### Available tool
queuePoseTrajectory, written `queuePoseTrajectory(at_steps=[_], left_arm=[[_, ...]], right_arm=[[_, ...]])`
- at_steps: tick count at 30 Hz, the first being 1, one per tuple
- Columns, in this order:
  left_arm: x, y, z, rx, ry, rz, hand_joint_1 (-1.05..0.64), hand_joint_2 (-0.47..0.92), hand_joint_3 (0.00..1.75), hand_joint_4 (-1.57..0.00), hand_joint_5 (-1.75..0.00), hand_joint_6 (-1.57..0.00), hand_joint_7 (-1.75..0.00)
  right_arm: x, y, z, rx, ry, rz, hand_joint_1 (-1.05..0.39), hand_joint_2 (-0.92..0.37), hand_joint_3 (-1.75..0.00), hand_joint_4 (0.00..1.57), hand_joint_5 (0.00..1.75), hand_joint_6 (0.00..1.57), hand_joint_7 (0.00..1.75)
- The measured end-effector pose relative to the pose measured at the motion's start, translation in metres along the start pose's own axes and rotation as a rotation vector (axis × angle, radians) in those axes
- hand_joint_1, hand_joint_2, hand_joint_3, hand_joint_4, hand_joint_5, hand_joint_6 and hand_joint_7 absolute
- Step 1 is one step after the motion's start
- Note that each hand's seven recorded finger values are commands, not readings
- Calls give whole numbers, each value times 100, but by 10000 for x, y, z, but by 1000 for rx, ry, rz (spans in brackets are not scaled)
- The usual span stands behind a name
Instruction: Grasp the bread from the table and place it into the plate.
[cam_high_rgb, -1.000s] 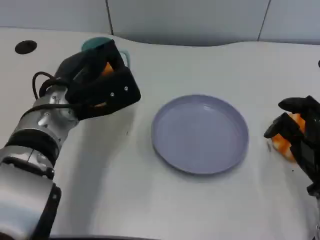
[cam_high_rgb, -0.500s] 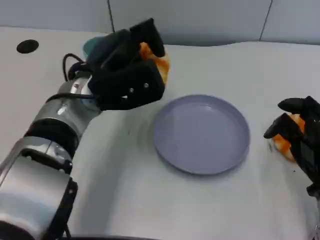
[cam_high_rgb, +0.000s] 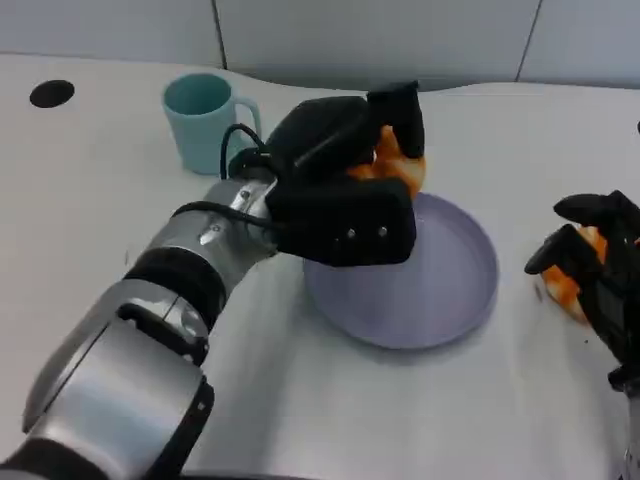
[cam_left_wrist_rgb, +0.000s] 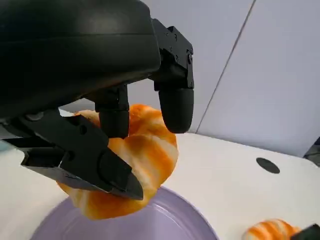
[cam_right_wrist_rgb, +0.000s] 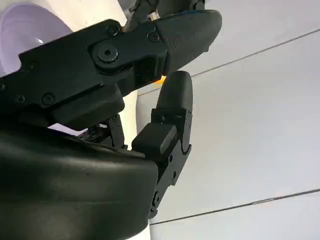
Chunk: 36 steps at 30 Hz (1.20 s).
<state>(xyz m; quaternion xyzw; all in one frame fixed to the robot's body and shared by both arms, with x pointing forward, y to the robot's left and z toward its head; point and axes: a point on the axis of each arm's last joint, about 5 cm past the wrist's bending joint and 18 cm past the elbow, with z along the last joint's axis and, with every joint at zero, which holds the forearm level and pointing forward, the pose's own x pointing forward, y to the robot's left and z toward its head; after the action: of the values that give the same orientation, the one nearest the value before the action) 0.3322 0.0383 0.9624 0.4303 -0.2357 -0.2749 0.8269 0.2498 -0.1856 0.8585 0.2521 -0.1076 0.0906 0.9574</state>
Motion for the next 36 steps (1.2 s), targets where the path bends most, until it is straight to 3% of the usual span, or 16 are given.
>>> queuePoseTrajectory(at_steps=[2, 3, 4, 6, 9, 12, 20, 24, 27, 30, 33, 36], left_arm=[[0, -11, 1, -1, 6, -16, -2, 80, 3, -55, -170, -51, -163], [-3, -13, -3, -3, 8, -27, -13, 81, 2, -44, -152, -47, -136], [-7, -18, -8, -3, 11, -40, -25, 82, 1, -34, -127, -48, -88], [-19, -23, -23, -19, 20, -63, -41, 89, 1, -22, -81, -49, -29], [-25, 19, -47, -80, 39, -95, -57, 92, 8, -14, -60, -41, -5], [-45, 88, -90, -133, 48, -104, -65, 92, 19, -8, -55, -34, -1], [-154, 228, -220, -398, -19, -155, -97, 92, 73, 0, -44, -17, -1], [-249, 316, -376, -765, -78, -164, -104, 92, 76, -1, -47, -18, -1], [-350, 332, -544, -1106, -122, -166, -102, 92, 76, 0, -67, -18, -1], [-539, 231, -746, -1457, -110, -161, -100, 92, 70, 0, -71, -18, -1], [-845, 29, -943, -1712, -34, -119, -97, 92, 63, 0, -75, -19, -2], [-1107, -151, -1056, -1853, 48, -61, -95, 92, 59, -2, -101, -31, -9]], right_arm=[[0, 2, 0, -2, -5, 0, -55, -92, -12, 63, 169, 78, 92], [0, 3, 1, -3, -6, -1, -55, -92, -12, 63, 169, 78, 92], [0, 3, 1, -3, -6, -2, -55, -92, -12, 63, 169, 78, 92], [1, 3, 1, -3, -6, -3, -56, -92, -11, 63, 169, 78, 92], [2, 6, 0, -5, -6, -7, -56, -92, -11, 63, 169, 78, 92], [2, 7, -1, -5, -6, -7, -56, -92, -11, 62, 169, 77, 92], [6, 16, -5, -6, -3, -22, -55, -92, -9, 63, 168, 78, 92], [8, 20, -7, -6, -2, -21, -54, -92, -9, 63, 168, 78, 92], [9, 21, -8, -5, -2, -19, -55, -92, -9, 63, 167, 78, 91], [9, 21, -9, -4, 0, -17, -55, -92, -10, 63, 167, 78, 91], [8, 15, -4, -8, 0, -17, -56, -92, -11, 63, 167, 78, 92], [10, 14, -3, -7, 3, -15, -55, -92, -10, 63, 168, 78, 92]])
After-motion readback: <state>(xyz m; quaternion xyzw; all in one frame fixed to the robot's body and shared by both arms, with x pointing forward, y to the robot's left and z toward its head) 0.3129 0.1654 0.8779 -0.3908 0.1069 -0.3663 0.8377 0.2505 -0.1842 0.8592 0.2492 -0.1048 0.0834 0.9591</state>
